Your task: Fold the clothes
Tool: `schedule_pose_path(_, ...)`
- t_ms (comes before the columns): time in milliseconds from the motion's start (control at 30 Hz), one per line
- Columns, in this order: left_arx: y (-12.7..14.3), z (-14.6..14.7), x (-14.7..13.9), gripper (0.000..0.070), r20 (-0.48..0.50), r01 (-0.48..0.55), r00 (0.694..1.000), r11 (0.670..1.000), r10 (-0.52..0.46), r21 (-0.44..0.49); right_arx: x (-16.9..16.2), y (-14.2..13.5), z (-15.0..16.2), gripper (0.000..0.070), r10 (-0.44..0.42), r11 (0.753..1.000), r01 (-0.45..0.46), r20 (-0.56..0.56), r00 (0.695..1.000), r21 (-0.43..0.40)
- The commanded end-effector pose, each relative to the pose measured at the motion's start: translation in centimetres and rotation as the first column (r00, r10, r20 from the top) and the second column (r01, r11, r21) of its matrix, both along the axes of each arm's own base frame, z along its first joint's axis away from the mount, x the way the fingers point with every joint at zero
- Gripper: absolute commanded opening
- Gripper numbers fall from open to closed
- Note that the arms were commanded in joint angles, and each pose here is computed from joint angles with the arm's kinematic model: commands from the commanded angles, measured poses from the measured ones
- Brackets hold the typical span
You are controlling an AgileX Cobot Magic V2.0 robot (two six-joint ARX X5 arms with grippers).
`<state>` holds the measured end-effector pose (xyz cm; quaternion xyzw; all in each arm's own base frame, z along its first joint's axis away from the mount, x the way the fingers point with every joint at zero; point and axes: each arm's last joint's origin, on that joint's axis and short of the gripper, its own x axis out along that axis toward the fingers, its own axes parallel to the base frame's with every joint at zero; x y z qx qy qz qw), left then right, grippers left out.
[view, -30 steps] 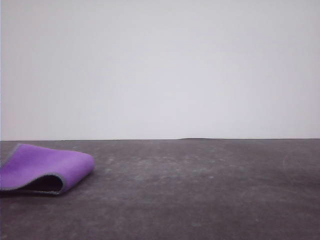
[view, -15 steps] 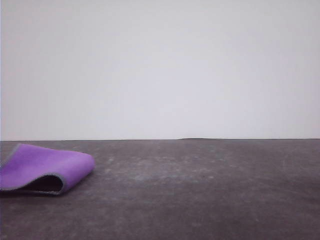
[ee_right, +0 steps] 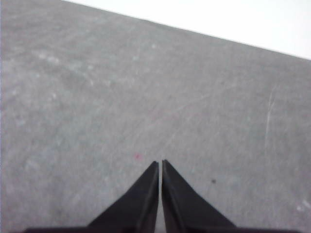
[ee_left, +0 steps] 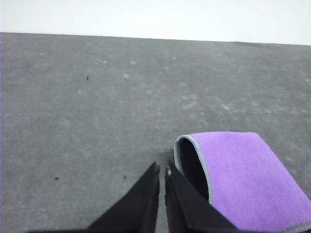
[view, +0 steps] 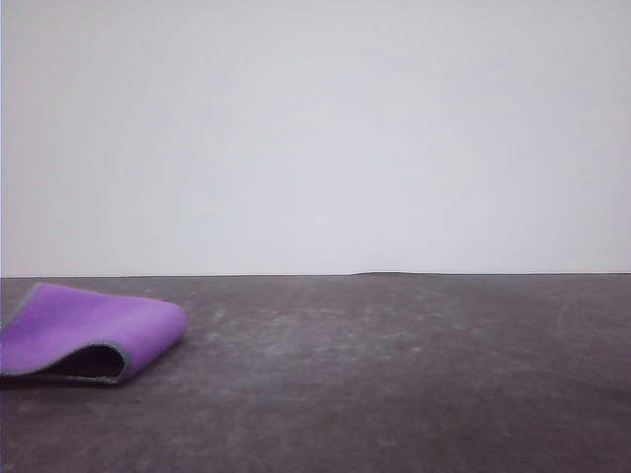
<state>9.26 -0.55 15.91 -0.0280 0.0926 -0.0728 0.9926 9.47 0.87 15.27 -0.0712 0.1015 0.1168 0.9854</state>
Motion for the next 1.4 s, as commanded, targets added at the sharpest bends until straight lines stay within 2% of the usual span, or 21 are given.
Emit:
schedule_pose_path(0,0.00,-0.71,0.07,0.0016,-0.026,-0.002,1.000,1.000,0.002,-0.003,0.02,-0.02,-0.13,0.0004,-0.001,1.000,0.001,0.020,1.000,-0.003)
schedule_pose_path(133,0.00,-0.70,0.07,0.0016,-0.025,-0.002,1.000,1.000,0.002,-0.003,0.03,-0.13,-0.04,0.0004,-0.016,1.000,0.015,0.060,0.998,0.011)
schedule_pose_path(300,-0.01,-0.70,0.07,0.0016,-0.026,-0.002,1.000,1.000,0.002,-0.003,0.08,-0.36,-0.16,0.0004,-0.048,0.998,0.046,0.053,0.997,0.042)
schedule_pose_path(667,-0.01,-0.70,0.07,0.0016,-0.025,-0.002,1.000,1.000,0.002,-0.003,0.09,-0.42,-0.17,0.0004,-0.062,0.995,0.058,0.044,0.997,0.076)
schedule_pose_path(1367,-0.01,-0.70,0.07,0.0016,-0.025,-0.002,1.000,1.000,0.002,-0.003,0.09,-0.40,-0.10,0.0004,-0.059,0.995,0.055,0.050,0.997,0.078)
